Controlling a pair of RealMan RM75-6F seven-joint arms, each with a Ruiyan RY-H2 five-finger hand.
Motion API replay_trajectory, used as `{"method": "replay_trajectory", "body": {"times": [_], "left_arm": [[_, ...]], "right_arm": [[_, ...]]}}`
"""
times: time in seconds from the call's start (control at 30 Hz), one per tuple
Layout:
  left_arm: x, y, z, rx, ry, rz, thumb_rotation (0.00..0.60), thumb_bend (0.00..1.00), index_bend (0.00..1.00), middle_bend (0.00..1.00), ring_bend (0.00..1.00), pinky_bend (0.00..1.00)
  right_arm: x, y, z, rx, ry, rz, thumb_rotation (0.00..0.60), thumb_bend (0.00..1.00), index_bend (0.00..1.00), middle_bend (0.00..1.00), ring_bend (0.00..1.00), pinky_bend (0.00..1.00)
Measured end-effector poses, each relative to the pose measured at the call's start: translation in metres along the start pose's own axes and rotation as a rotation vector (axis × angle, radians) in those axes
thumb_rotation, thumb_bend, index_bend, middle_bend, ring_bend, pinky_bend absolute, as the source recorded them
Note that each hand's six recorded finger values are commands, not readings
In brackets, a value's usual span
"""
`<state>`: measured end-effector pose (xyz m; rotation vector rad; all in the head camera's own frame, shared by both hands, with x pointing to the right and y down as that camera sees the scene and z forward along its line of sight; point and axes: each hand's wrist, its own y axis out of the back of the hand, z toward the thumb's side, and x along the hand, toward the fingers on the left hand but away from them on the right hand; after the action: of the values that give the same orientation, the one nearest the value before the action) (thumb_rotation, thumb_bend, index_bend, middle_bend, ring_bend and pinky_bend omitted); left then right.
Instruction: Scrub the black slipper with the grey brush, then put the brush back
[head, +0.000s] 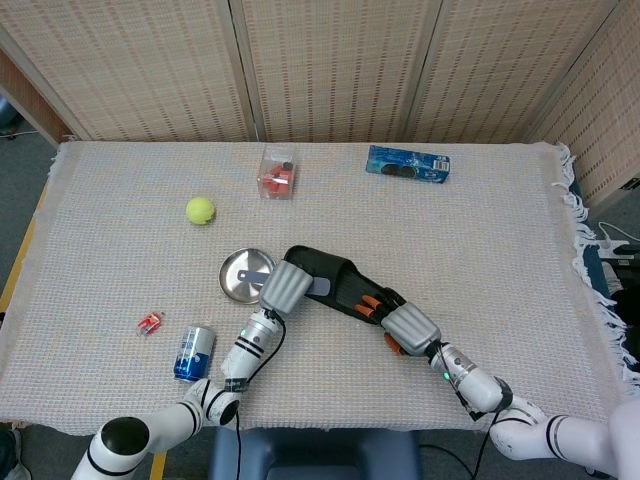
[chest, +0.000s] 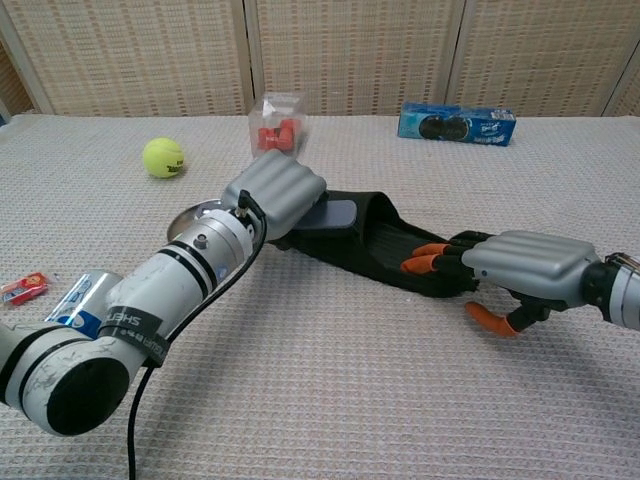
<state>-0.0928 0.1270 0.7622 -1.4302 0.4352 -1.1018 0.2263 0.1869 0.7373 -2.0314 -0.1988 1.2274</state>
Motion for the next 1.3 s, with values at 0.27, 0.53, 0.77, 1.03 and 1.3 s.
{"method": "replay_trajectory", "body": {"times": [0.27,0.53,0.77,1.03,1.3], "left_arm": [[0.004,-0.008,-0.015,0.106,0.018,-0.004,0.6,0.5,0.55,0.64,0.74,0.99],[0.002,-0.008,-0.01,0.096,0.017,0.001,0.6,0.5,0.54,0.64,0.74,0.99],[-0.001,0.006,0.008,0.029,-0.001,0.038,0.6,0.51,0.54,0.64,0.74,0.99],[-0.003,0.008,0.003,0.081,0.006,0.05,0.6,0.51,0.54,0.64,0.74,0.99],[-0.005,-0.006,-0.024,0.14,0.046,0.025,0.6,0.51,0.54,0.64,0.74,0.99]], "right_arm": [[0.001,0.001,-0.001,-0.004,0.0,0.002,0.6,0.6,0.11,0.02,0.0,0.0],[0.003,0.002,-0.001,-0.007,-0.001,-0.001,0.6,0.6,0.11,0.02,0.0,0.0],[0.004,0.002,0.0,-0.006,0.002,-0.001,0.6,0.6,0.11,0.02,0.0,0.0],[0.005,0.003,0.002,-0.012,0.007,-0.005,0.6,0.6,0.11,0.02,0.0,0.0],[0.008,0.01,0.001,-0.015,0.007,-0.025,0.6,0.6,0.11,0.02,0.0,0.0]]}}
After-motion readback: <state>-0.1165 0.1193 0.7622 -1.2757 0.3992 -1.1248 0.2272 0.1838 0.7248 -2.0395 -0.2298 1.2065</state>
